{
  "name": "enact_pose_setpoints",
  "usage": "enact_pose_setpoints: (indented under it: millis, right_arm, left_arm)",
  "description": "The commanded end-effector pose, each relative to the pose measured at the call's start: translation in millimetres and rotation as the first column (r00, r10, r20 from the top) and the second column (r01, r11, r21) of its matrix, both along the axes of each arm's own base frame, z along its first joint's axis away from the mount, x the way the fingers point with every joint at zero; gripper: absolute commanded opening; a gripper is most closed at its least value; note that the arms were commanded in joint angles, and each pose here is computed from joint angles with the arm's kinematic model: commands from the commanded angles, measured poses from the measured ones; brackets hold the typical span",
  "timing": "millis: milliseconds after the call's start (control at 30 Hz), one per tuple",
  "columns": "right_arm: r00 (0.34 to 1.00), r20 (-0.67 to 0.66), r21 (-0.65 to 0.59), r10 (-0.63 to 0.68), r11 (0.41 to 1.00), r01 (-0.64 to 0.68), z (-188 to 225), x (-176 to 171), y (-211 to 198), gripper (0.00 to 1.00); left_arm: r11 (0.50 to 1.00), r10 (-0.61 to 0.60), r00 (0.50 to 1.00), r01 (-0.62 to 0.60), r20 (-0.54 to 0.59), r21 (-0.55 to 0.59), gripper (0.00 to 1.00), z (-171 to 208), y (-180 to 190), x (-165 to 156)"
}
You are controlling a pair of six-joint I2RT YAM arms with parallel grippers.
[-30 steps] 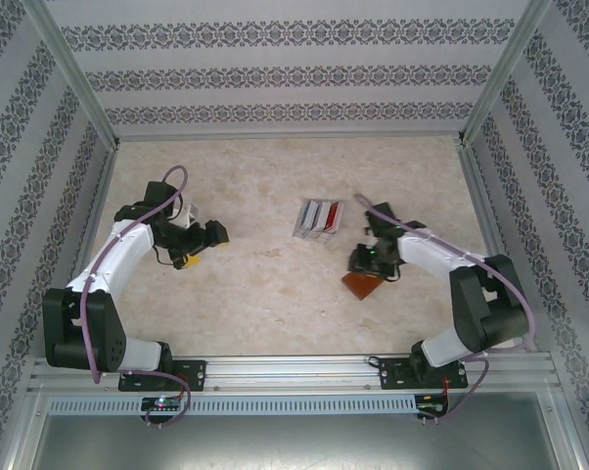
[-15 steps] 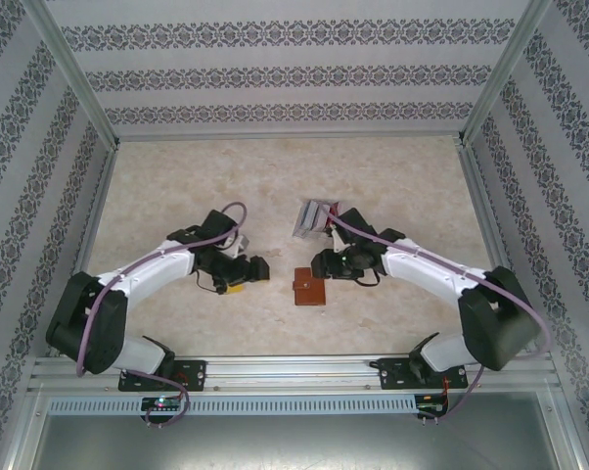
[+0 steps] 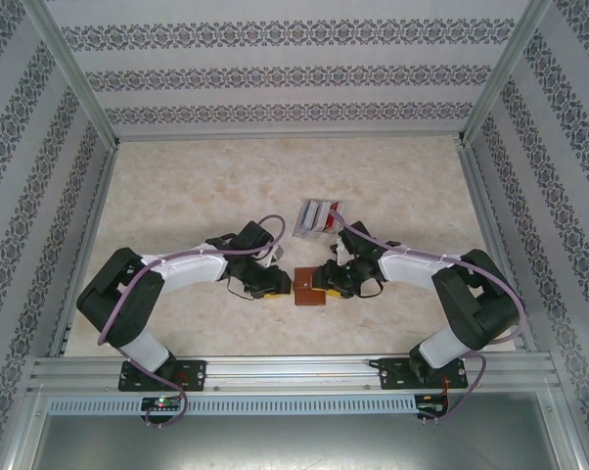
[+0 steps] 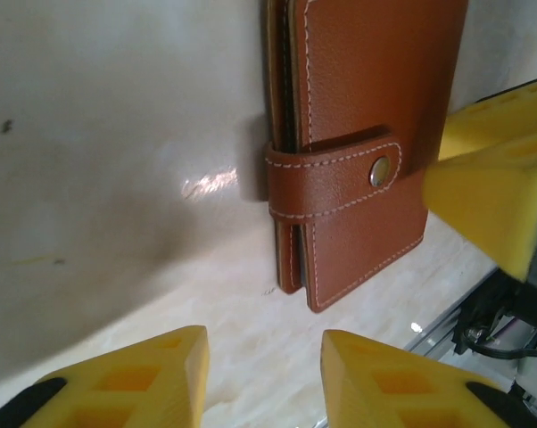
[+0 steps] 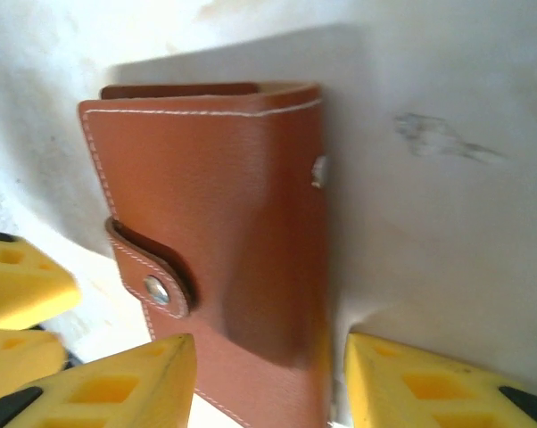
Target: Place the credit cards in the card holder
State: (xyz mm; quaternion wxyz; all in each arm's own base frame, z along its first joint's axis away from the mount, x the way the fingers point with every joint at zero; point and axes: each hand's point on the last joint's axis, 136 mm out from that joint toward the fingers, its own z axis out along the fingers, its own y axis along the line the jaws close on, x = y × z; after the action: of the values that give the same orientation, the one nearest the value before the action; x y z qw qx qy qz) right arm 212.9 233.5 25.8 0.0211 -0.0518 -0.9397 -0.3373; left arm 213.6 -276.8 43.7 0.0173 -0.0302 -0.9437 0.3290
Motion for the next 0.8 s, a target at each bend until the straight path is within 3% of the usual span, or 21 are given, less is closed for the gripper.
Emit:
enact_pose_setpoints:
  millis: [0,400,533,600,767]
  right_arm:
    - [1.000,-0.001,0.120,0.014,0.993,-0.014,7,1,19,0.47]
    - [1.000,0.011,0.214,0.020,0.977,-0.022,9,-2,43,0.41]
    - [1.000,0.020,0.232,-0.008,0.973,0.003,9,0,45,0.30]
    - [0.999,0.040,0.227,-0.001,0.974,-0.008,13,-1,43,0.26]
    - [0.979,0.176,0.139,0.102,0.982,-0.128,31,-2,32,0.21]
  left_arm:
    - [0.998,-0.005,0.999,0.008,0.045,-0.062,0.31,8,-23,14]
    - [1.000,-0.003,1.000,0.003,0.009,-0.031,0.21,-10,-28,15]
    - [1.000,-0.003,1.000,0.003,-0.006,-0.017,0.18,-14,-27,13]
    - [1.000,-0.007,1.000,0.007,0.000,0.000,0.19,-13,-23,13]
    - [0.998,0.002,0.995,-0.009,0.098,0.066,0.31,12,-1,21]
